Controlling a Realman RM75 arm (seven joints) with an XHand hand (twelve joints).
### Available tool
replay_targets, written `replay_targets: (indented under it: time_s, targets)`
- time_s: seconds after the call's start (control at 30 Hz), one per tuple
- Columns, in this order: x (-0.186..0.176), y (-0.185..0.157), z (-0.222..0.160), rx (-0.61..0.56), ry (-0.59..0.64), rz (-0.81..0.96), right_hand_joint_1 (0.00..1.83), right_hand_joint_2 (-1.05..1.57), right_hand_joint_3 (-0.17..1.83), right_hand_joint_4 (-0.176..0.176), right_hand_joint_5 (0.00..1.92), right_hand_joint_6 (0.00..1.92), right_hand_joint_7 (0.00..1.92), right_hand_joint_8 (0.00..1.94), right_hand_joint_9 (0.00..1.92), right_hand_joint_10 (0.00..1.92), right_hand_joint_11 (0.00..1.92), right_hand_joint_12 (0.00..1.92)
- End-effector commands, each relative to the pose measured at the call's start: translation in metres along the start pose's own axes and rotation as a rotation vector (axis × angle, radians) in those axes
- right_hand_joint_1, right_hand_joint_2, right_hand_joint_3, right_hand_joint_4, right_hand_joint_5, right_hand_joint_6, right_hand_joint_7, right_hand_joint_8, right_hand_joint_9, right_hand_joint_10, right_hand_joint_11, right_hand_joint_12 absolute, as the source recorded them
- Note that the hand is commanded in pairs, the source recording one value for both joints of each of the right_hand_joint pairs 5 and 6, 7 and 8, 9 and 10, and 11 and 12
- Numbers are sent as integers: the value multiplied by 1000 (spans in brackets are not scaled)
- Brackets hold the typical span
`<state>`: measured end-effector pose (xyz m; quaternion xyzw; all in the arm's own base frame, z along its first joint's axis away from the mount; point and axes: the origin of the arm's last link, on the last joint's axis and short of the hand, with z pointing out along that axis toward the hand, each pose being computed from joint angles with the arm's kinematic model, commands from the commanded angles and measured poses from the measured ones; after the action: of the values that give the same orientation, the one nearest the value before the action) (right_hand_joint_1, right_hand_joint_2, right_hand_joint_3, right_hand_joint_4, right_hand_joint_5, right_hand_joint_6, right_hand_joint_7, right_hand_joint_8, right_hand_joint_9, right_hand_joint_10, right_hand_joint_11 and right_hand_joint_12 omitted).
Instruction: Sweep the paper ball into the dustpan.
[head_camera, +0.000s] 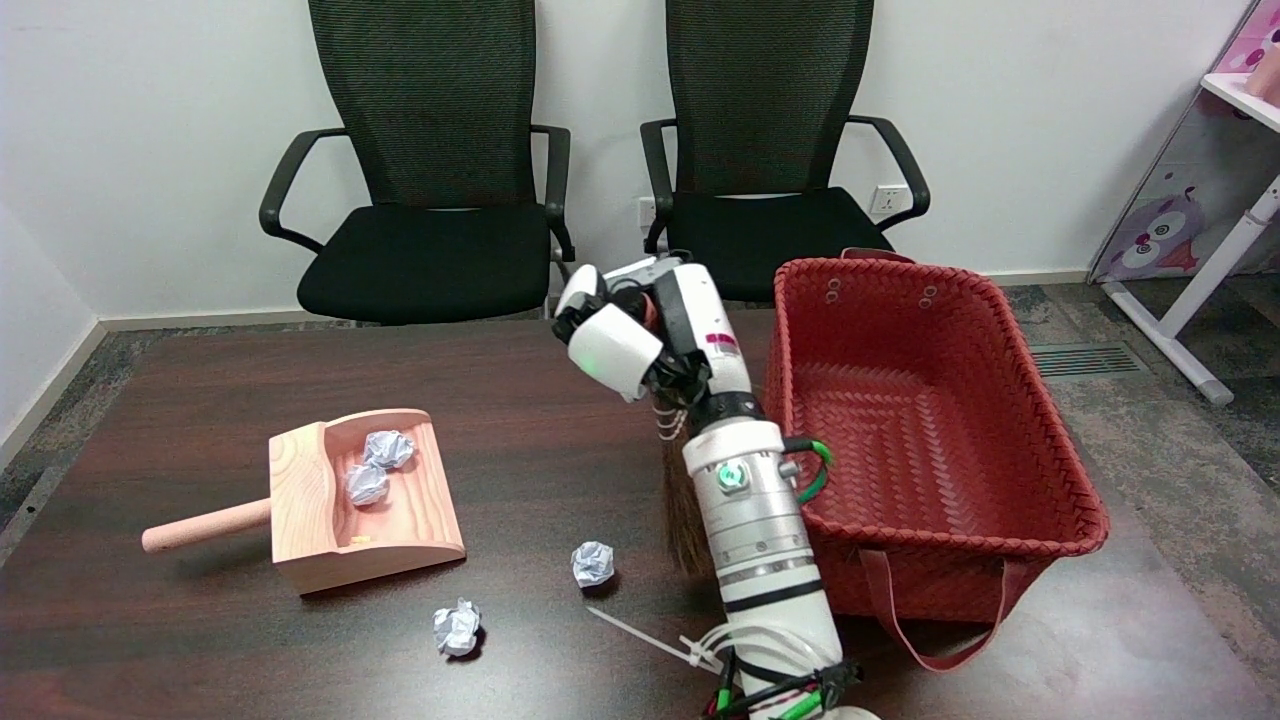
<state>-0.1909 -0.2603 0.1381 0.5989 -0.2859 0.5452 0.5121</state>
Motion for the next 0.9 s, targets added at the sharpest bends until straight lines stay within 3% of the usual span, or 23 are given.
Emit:
replay_targets:
  time_s: [0.03, 0.3, 0.67, 0.9]
  targets:
    - [14, 1, -23, -8, 95, -20, 780, 1571, 1833, 27, 1920, 1920, 1920, 1920, 1920, 1920, 1920, 1920]
    - [10, 14, -42, -58, 153, 65, 780, 1571, 1833, 27, 1920, 1920, 1920, 1920, 1920, 1920, 1920, 1920]
    - [-27, 31, -43, -108, 56, 242, 770, 1571, 1833, 26, 1920, 1920, 1920, 1920, 1920, 1920, 1920, 1920]
    - [-36, 37, -41, -120, 28, 245, 766, 1571, 1833, 28, 1920, 1920, 1920, 1920, 1920, 1920, 1920, 1920]
